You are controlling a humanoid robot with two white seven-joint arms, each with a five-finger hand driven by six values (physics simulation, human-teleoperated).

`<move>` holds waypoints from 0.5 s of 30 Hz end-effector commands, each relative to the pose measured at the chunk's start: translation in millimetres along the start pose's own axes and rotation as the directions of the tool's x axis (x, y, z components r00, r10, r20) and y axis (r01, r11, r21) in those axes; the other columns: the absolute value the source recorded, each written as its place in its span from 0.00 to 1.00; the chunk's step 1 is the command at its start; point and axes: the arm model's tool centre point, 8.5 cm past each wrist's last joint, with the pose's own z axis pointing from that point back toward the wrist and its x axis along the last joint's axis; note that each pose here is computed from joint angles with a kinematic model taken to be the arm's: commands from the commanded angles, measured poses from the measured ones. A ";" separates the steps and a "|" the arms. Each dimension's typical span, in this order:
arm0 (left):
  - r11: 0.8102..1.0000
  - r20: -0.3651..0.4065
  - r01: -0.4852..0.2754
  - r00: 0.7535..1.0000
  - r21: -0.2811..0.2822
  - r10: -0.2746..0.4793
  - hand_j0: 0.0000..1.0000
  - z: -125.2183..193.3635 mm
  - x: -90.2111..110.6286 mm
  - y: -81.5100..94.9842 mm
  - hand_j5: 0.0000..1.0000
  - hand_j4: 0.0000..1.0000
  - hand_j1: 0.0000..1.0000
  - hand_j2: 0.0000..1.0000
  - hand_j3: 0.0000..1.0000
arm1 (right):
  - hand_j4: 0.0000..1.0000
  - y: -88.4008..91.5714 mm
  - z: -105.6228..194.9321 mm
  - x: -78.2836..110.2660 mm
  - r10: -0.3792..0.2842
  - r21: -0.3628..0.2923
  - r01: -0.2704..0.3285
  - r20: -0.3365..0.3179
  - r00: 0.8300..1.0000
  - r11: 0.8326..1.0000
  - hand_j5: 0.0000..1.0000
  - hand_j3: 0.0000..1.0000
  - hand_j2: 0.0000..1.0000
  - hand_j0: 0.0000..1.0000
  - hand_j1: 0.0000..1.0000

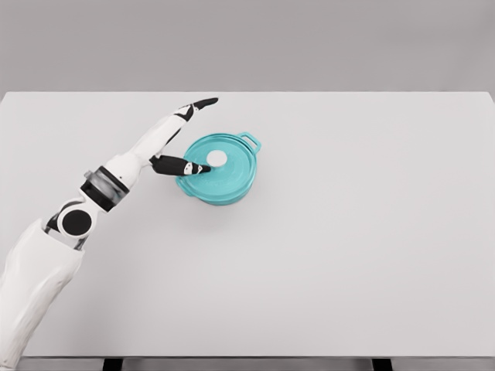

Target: Cover the pot with left arm

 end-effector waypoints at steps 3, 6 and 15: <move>1.000 -0.001 -0.007 1.000 0.004 0.007 1.00 1.0 -0.5 0.7 1.00 1.00 1.00 1.00 1.00 | 1.00 0.0 0.0 0.1 0.000 0.000 0.000 0.001 1.000 1.000 1.00 1.00 1.00 1.00 1.00; 1.000 -0.004 -0.006 1.000 0.006 0.006 1.00 3.0 -1.8 3.5 1.00 1.00 1.00 1.00 1.00 | 1.00 0.0 0.0 0.1 0.000 0.000 0.000 0.001 1.000 1.000 1.00 1.00 1.00 1.00 1.00; 1.000 -0.016 -0.021 1.000 0.024 0.021 1.00 15.4 -7.2 20.6 1.00 1.00 1.00 1.00 1.00 | 1.00 0.0 0.0 0.1 0.000 0.000 0.000 0.001 1.000 1.000 1.00 1.00 1.00 1.00 1.00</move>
